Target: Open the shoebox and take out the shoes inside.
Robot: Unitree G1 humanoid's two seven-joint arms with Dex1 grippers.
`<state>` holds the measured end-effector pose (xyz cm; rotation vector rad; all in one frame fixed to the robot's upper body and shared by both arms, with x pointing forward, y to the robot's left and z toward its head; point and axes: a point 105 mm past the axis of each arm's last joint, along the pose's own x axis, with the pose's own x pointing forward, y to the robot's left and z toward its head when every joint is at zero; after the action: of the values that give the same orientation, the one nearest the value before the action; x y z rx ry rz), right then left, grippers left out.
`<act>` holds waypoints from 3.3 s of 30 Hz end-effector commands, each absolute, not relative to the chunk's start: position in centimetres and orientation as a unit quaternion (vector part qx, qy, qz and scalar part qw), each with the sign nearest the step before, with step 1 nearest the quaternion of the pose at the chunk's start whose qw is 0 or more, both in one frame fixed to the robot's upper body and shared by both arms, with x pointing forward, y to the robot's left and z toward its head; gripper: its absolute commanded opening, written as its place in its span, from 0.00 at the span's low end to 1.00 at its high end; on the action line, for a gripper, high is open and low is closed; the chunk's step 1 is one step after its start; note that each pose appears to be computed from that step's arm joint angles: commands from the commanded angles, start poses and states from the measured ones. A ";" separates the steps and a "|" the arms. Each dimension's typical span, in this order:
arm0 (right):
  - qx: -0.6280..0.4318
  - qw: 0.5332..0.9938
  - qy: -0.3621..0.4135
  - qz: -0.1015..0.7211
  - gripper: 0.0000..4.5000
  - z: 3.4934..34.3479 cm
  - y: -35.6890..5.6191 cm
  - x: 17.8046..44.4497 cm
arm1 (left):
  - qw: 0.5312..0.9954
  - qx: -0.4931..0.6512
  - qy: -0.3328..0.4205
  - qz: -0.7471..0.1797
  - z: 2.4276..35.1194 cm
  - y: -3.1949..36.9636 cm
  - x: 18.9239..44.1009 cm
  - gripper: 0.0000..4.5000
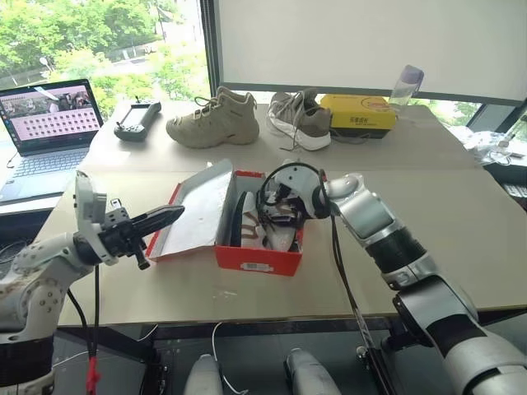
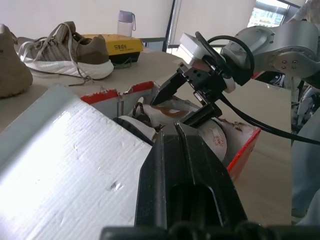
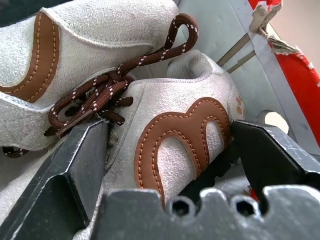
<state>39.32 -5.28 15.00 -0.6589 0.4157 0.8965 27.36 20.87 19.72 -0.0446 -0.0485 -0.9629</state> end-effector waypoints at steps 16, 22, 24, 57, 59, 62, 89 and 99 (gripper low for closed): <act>-0.277 0.817 0.284 0.418 0.29 10.3 -6.7 38.7 | 0.875 -0.019 -0.046 -0.482 19.0 19.4 27.8 0.00; -0.249 0.837 0.263 0.411 0.00 12.1 -6.4 39.3 | 0.875 -0.014 -0.043 -0.483 19.0 19.2 27.9 0.00; -0.234 0.848 0.252 0.404 0.00 13.1 -6.5 39.6 | 0.875 -0.013 -0.043 -0.482 19.0 19.2 28.1 0.00; -0.058 0.918 -0.004 0.393 0.00 28.6 -9.2 37.9 | 0.859 -0.020 -0.059 -0.509 20.3 18.0 28.0 0.00; -0.043 0.923 -0.029 0.381 0.00 29.2 -9.9 38.0 | 0.855 -0.019 -0.062 -0.515 20.7 17.7 27.8 0.00; -0.004 0.933 -0.061 0.353 0.00 30.2 -11.1 38.4 | 0.853 -0.017 -0.065 -0.517 21.0 17.6 27.6 0.00; -0.083 0.991 0.101 -0.011 0.21 14.2 -27.4 40.8 | 0.841 -0.002 -0.075 -0.536 22.4 16.8 27.9 0.00; -0.187 0.965 0.176 0.056 0.78 13.3 -26.8 39.2 | 0.842 -0.001 -0.074 -0.535 22.4 17.0 28.0 0.00</act>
<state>39.46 -27.49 13.18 -0.3594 0.3424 0.0677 28.18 16.97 21.51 -0.0372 -0.1269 -1.1241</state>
